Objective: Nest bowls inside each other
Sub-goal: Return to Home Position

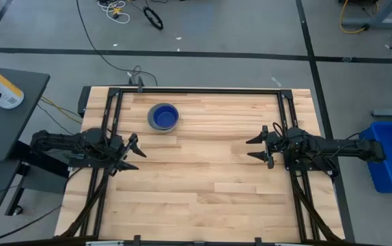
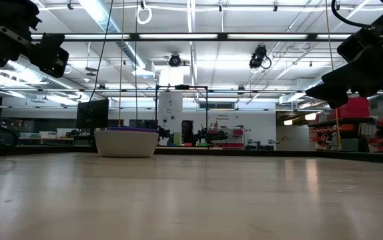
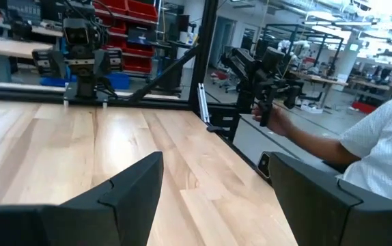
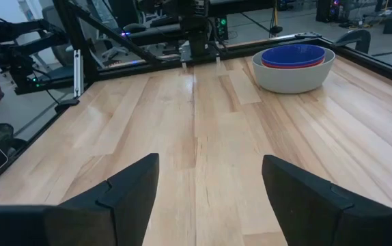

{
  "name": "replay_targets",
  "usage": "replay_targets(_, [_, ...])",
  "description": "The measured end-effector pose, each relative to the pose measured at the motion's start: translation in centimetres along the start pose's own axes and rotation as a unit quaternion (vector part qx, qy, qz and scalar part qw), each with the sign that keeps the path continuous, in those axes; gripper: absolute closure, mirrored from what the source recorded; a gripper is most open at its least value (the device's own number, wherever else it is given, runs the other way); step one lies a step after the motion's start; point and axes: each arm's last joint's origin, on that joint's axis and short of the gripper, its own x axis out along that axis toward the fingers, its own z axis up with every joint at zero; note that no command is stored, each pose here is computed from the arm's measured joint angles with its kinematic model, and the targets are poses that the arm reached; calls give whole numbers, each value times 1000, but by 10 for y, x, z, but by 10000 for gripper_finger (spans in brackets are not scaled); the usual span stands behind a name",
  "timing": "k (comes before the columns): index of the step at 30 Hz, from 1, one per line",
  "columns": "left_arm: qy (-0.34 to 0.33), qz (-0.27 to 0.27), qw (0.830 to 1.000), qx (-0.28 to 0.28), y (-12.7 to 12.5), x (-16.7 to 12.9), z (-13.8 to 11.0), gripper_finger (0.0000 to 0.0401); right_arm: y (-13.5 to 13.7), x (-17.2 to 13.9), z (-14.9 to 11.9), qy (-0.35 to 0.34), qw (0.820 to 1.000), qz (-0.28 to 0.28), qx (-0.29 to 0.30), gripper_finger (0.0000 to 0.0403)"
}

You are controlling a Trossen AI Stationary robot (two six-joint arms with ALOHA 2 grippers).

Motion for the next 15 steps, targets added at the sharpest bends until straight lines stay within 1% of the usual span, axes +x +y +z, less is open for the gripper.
replay_targets(4, [-1,0,1000,-7,0,0,0,124,0,0,0,0,1000,0,0,129])
replay_targets(9, [-1,0,1000,7,0,0,0,124,0,0,0,0,1000,0,0,128])
replay_targets(15, [-1,0,1000,15,0,0,0,124,0,0,0,0,1000,0,0,141])
